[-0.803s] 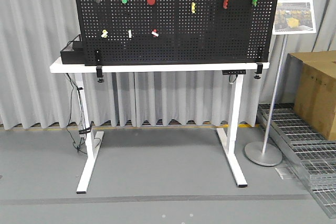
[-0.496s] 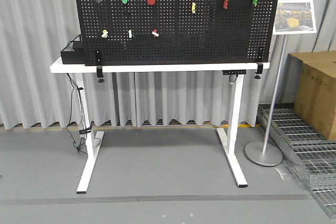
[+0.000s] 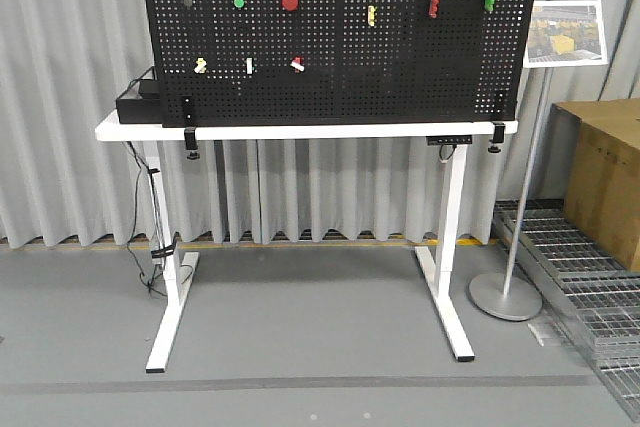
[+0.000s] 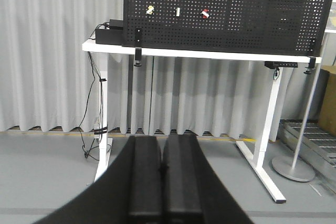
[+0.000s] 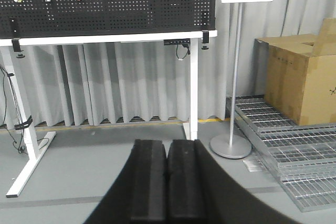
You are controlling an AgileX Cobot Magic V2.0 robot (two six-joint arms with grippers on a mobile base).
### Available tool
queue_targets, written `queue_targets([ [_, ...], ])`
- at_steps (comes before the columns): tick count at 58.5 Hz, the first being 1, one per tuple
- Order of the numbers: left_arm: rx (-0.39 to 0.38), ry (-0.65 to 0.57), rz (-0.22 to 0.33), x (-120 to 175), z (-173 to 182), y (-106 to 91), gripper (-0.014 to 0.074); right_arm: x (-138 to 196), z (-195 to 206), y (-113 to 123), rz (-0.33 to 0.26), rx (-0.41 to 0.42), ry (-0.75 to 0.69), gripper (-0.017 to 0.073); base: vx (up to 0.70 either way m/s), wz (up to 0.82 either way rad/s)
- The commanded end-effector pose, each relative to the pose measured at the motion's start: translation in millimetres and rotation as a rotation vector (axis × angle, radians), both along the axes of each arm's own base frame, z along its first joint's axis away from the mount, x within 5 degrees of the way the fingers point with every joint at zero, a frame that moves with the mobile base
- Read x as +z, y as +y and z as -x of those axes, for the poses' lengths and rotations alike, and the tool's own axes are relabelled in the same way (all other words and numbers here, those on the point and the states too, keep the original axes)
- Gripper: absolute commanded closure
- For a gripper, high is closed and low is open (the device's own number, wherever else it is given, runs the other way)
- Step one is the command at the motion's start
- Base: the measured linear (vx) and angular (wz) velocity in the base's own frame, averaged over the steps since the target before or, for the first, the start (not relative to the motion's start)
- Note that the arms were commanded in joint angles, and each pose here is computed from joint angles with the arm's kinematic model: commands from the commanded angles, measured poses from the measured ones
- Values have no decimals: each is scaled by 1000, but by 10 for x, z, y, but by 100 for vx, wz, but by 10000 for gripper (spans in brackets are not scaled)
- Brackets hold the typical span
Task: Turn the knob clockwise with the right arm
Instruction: 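Drive the base forward until close to the black pegboard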
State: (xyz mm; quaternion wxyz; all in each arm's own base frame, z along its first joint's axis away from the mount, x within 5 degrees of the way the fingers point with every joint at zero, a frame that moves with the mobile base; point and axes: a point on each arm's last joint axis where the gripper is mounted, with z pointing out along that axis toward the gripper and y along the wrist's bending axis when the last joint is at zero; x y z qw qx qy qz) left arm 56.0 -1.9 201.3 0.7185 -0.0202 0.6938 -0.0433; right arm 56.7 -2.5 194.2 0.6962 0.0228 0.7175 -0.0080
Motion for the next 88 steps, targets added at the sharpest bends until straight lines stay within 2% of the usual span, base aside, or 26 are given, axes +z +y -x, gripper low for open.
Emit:
queue_targets([
  [1,11,-68,20,30,-1,10,600,69,7,-4,13,-7,-93,568,12,0],
  [25,11,-68,20,30,-1,10,600,69,7,-4,13,-7,-93,568,29,-3],
  [88,11,-68,20,30,-1,10,600,66,6,-4,13,-7,-89,568,48,2],
])
